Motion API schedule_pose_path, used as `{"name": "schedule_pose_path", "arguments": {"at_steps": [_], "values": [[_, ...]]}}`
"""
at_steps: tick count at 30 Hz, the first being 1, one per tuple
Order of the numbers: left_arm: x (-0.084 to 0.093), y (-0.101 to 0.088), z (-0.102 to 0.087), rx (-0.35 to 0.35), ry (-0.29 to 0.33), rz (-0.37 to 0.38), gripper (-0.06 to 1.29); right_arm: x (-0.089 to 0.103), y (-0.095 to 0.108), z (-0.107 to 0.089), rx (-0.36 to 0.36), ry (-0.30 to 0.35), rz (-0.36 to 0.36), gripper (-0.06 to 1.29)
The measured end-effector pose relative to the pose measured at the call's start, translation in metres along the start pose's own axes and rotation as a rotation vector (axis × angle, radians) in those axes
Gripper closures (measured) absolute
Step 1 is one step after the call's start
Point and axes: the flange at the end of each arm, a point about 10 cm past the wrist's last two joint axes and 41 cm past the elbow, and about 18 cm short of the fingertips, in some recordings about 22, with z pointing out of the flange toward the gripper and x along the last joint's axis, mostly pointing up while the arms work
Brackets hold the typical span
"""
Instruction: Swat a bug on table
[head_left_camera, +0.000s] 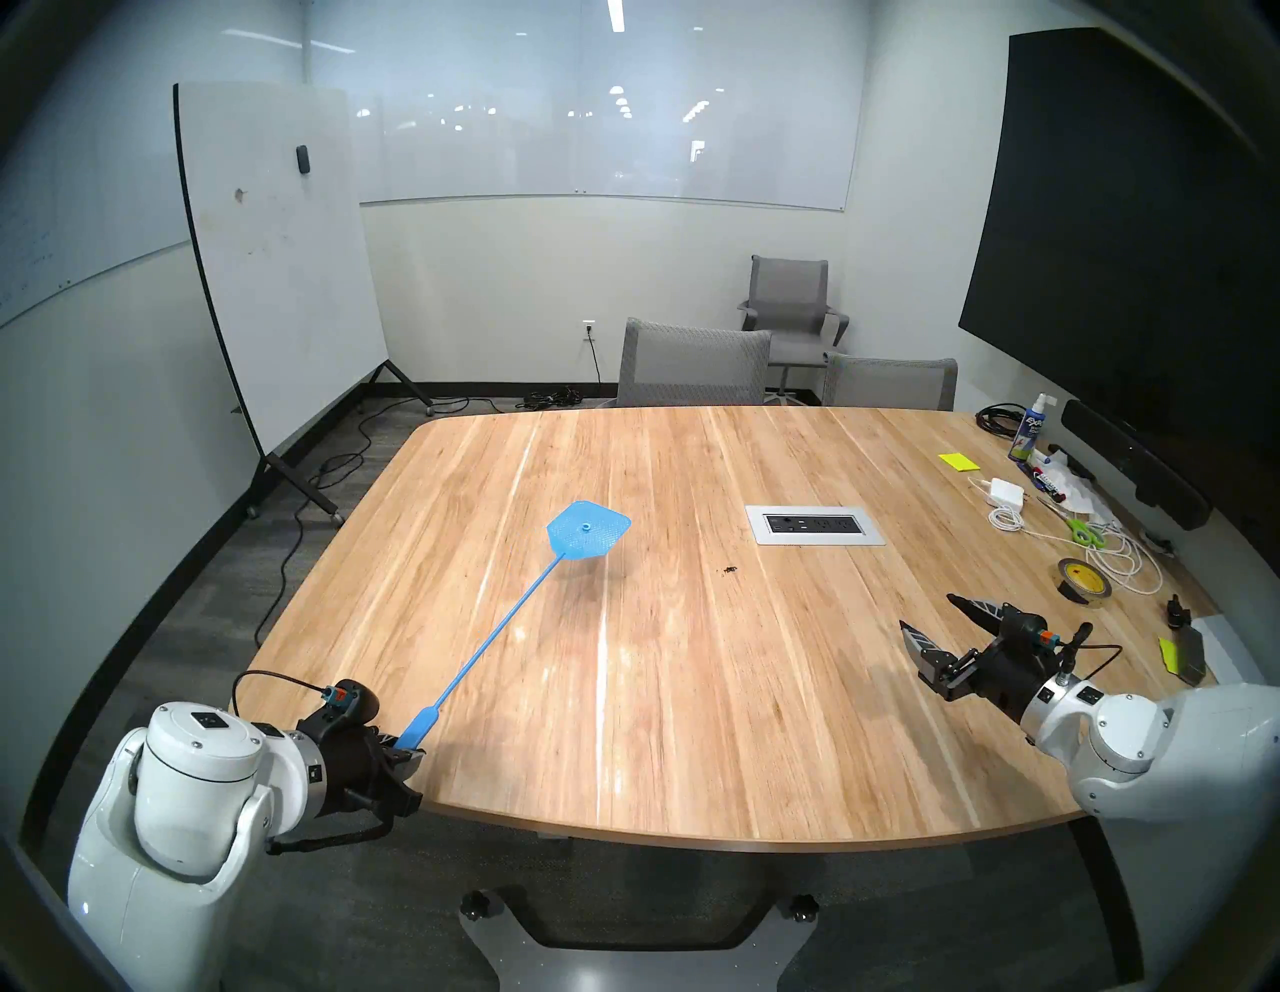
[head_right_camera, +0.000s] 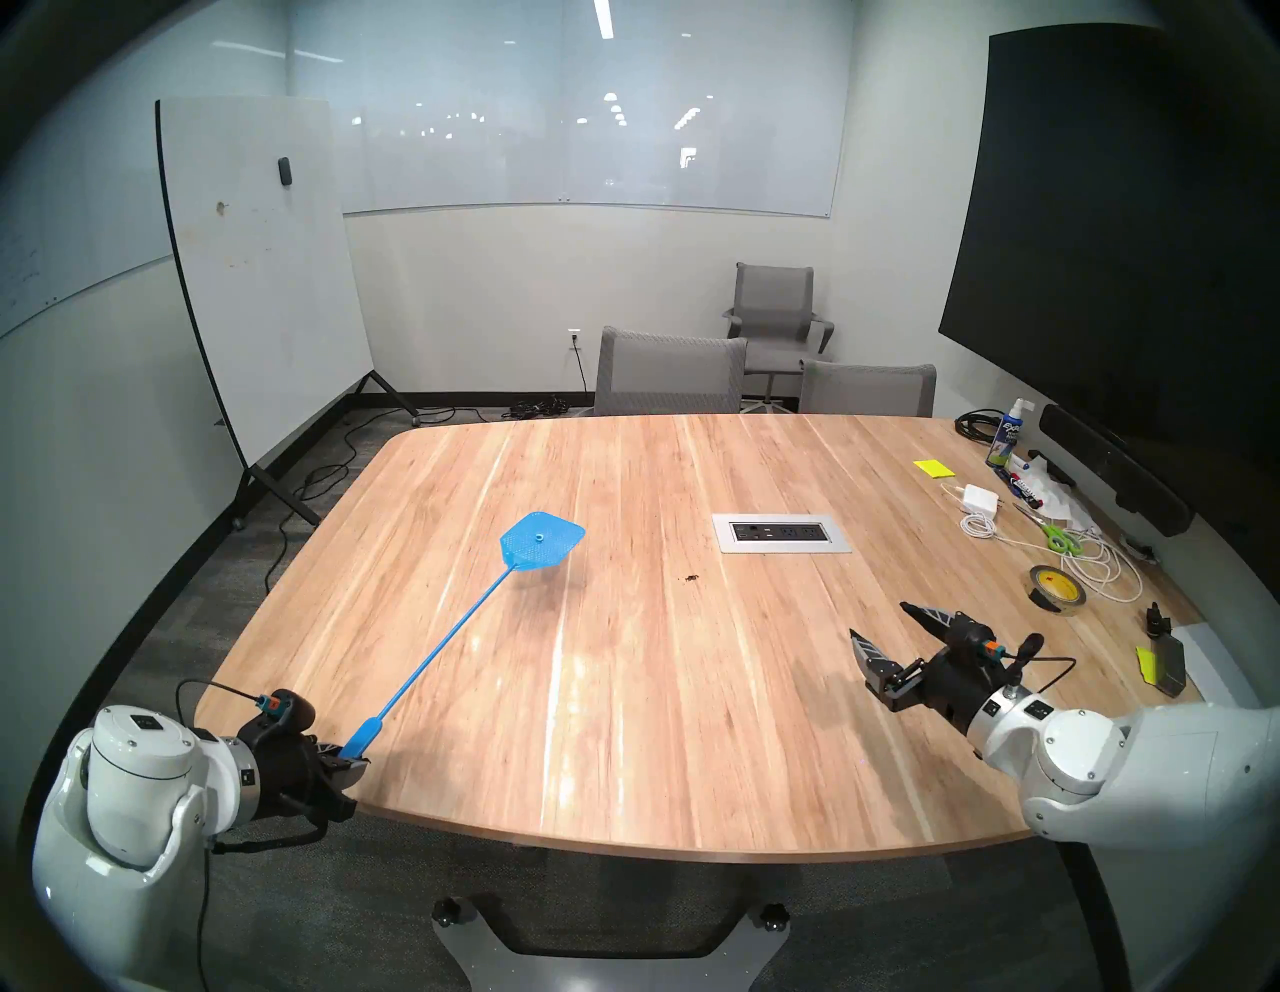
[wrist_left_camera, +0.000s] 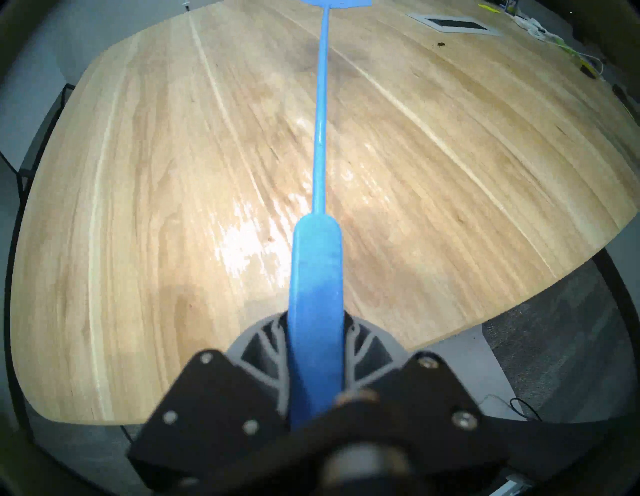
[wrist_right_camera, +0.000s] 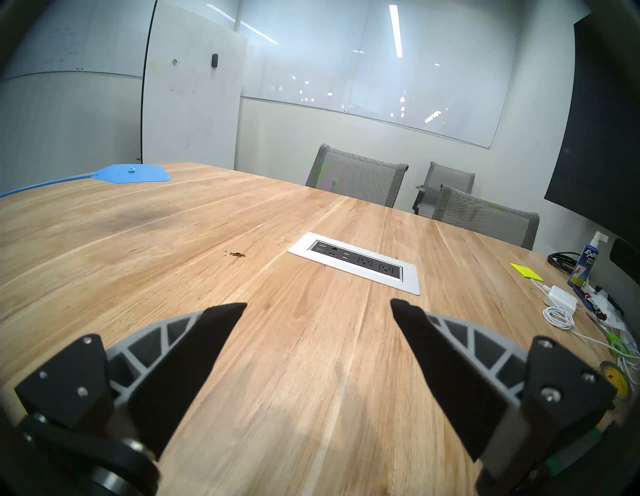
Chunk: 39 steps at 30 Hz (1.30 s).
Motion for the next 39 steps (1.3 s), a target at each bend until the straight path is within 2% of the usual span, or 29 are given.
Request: {"name": "schedule_pose_path", "arguments": {"at_steps": [9, 17, 39], "values": [[0.037, 0.012, 0.002, -0.041, 0.074, 0.065, 1.03, 0.000, 0.000, 0.000, 0.000, 0.000, 0.000, 0.01], [0.061, 0.028, 0.016, -0.069, 0.116, 0.111, 1.03, 0.000, 0.000, 0.000, 0.000, 0.000, 0.000, 0.01], [0.105, 0.052, 0.057, -0.104, 0.179, 0.124, 1.04, 0.000, 0.000, 0.000, 0.000, -0.001, 0.000, 0.01]]}}
